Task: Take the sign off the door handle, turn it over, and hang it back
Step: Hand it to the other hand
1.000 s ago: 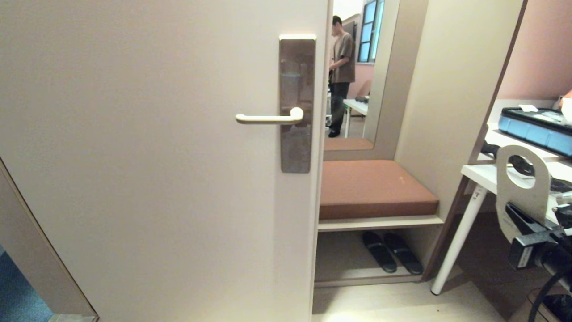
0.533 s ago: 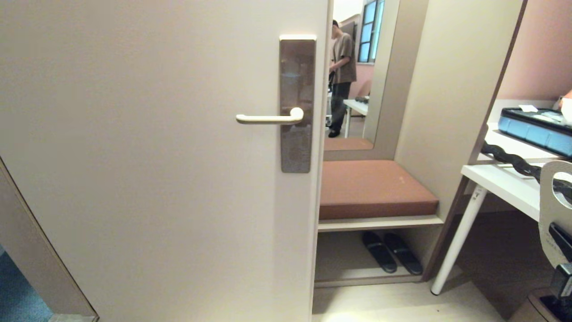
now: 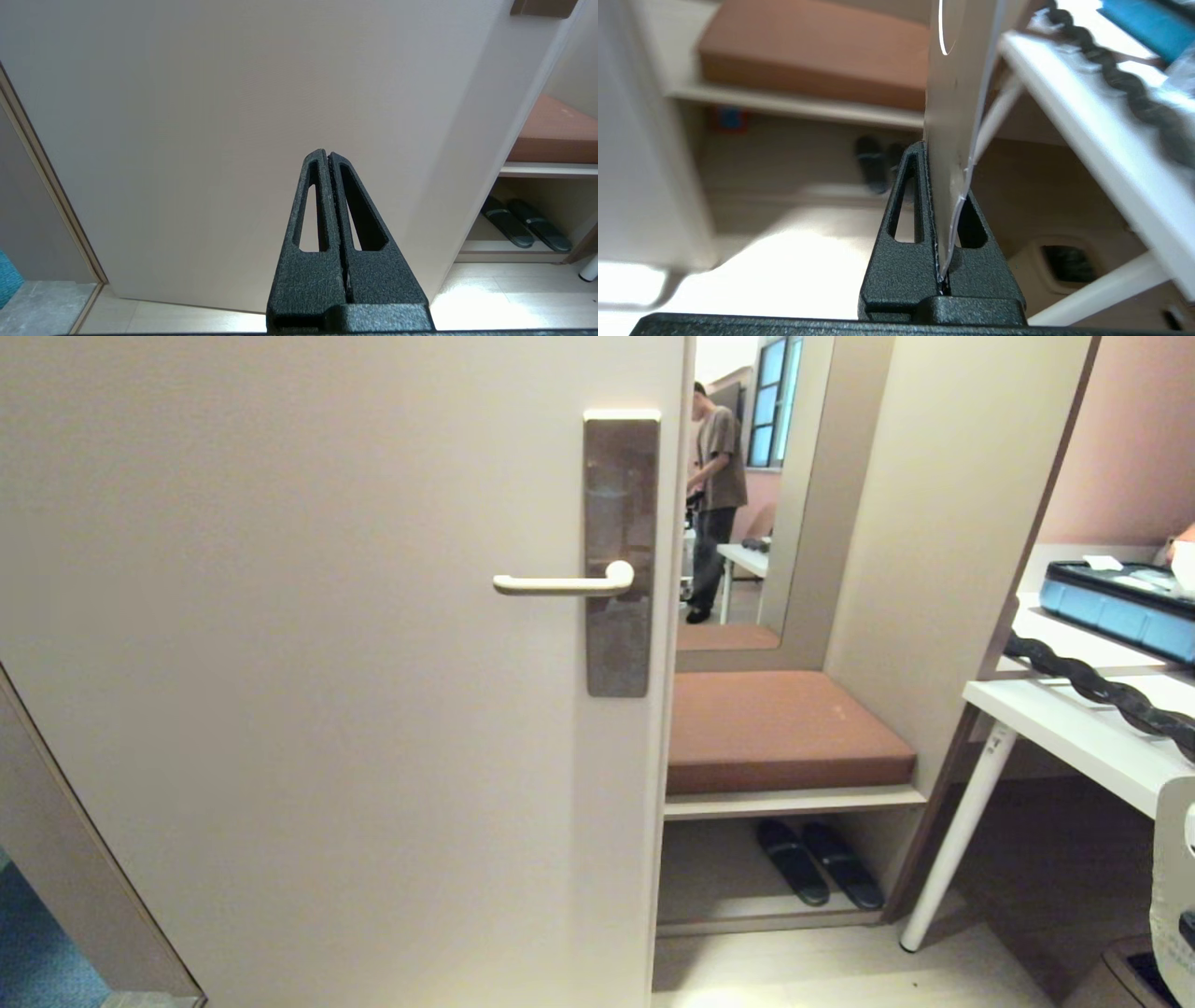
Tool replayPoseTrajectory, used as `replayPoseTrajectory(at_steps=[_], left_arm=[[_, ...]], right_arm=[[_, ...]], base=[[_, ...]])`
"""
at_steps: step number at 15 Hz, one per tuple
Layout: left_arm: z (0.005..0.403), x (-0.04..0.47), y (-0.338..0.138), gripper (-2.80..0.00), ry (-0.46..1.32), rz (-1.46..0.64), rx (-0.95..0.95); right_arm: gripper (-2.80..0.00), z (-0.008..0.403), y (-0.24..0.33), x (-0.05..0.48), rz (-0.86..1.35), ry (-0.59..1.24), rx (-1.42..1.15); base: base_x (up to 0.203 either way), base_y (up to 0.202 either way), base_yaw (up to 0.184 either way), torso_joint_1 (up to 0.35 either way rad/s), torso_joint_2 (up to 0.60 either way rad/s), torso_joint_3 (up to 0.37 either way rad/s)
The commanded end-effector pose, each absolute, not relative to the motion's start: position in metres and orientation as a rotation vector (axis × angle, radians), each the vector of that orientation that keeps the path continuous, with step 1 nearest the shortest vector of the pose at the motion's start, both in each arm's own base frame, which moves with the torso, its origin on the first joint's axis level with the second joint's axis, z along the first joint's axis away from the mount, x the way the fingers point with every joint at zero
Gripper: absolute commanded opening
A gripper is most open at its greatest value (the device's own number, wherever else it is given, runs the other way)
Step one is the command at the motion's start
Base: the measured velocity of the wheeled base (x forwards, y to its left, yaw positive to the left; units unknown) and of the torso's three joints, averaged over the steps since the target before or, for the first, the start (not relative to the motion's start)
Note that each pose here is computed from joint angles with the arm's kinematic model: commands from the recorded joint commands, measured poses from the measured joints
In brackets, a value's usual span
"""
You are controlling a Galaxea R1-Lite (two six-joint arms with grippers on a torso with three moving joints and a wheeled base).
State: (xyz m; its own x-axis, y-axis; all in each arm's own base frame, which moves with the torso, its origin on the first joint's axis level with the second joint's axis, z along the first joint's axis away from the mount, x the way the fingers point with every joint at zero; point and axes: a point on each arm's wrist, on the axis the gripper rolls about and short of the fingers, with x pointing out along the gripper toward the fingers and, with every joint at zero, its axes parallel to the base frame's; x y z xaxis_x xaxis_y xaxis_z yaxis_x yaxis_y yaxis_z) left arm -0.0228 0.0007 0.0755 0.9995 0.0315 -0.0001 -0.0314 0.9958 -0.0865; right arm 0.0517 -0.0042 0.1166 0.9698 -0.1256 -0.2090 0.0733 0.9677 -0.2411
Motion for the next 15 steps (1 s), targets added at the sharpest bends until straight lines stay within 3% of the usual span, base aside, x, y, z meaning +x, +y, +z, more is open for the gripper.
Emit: replayPoseTrajectory(at_steps=[1,11,15], left_arm=[[0.076,-0.023,0.001,-2.8,0.0,0.032,-0.087],[0.076,-0.023,0.001,-2.8,0.0,0.032,-0.087],[0.076,-0.023,0.001,-2.8,-0.001,0.032,-0.087]], right_arm=[[-2.8,0.108,-0.003,0.031,-0.075,0.213,-0.224],[-2.8,0.079,0.001,-0.001,-0.012,0.287,-0.129],[-2.8,0.078,0.001,-0.009,0.024,0.188,-0.108]], base=[[0.0,0.0,0.0,0.0,0.0,0.0],[0.0,0.0,0.0,0.0,0.0,0.0],[0.0,0.0,0.0,0.0,0.0,0.0]])
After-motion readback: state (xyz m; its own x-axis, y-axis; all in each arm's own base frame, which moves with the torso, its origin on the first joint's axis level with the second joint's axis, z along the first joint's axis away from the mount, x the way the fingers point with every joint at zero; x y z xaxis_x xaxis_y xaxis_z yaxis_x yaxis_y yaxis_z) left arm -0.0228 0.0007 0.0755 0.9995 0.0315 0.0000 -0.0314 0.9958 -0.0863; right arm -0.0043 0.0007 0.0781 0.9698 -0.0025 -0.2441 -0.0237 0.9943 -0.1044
